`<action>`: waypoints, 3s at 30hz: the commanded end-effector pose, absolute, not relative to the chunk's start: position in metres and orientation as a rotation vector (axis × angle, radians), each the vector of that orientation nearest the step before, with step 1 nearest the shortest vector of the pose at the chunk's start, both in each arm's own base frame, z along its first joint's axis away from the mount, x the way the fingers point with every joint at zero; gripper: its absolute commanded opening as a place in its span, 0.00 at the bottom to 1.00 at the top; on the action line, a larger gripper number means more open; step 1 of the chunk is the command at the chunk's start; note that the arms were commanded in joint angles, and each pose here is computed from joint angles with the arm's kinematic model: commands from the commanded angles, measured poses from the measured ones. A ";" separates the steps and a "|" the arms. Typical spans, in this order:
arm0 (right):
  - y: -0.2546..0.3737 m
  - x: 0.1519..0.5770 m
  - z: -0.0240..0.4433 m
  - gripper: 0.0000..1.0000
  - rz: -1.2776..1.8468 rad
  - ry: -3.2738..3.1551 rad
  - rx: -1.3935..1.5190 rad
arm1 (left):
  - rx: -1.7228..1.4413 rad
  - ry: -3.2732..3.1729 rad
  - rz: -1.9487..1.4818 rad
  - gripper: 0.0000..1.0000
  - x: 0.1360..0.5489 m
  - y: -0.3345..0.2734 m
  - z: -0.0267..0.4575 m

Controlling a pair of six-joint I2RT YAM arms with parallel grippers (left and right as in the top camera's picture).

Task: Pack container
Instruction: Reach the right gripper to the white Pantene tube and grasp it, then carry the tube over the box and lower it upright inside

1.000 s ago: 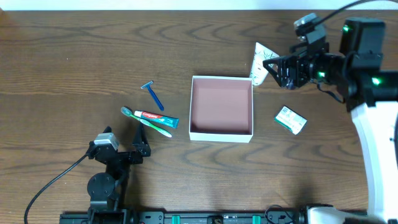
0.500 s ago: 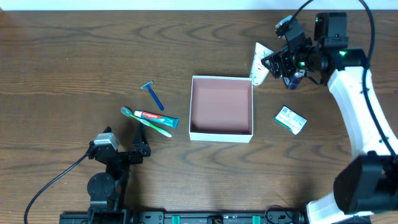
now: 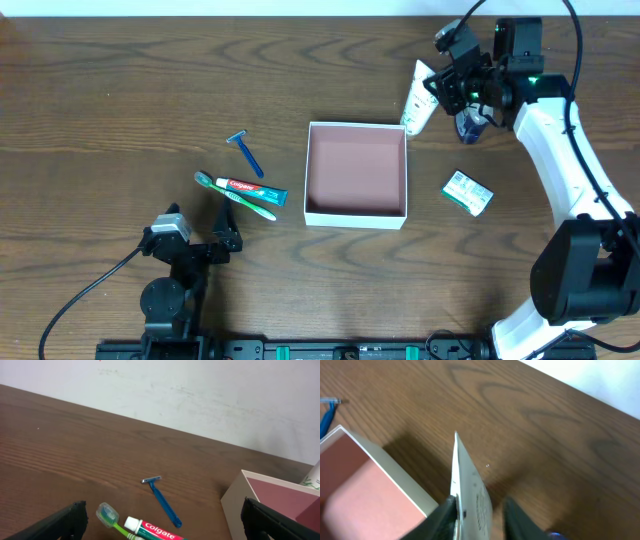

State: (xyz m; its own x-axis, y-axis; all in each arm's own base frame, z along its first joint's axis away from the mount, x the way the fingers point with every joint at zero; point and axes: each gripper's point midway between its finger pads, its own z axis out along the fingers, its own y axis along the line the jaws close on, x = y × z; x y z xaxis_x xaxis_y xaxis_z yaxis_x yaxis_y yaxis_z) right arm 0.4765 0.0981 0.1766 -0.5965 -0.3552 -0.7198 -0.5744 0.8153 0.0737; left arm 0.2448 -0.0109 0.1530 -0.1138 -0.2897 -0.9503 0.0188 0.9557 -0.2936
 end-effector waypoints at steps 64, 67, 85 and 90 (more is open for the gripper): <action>0.281 0.403 0.213 0.01 0.307 2.337 -0.110 | -0.193 1.715 -0.259 0.98 0.244 -0.012 0.138; 0.284 0.408 0.207 0.02 0.303 2.333 -0.076 | -0.193 1.715 -0.259 0.98 0.244 -0.012 0.138; 0.296 0.417 0.211 0.01 0.335 2.277 -0.057 | -0.193 1.715 -0.259 0.98 0.244 -0.012 0.138; 0.304 0.417 0.205 0.02 0.344 2.280 -0.069 | -0.193 1.715 -0.259 0.98 0.244 -0.012 0.138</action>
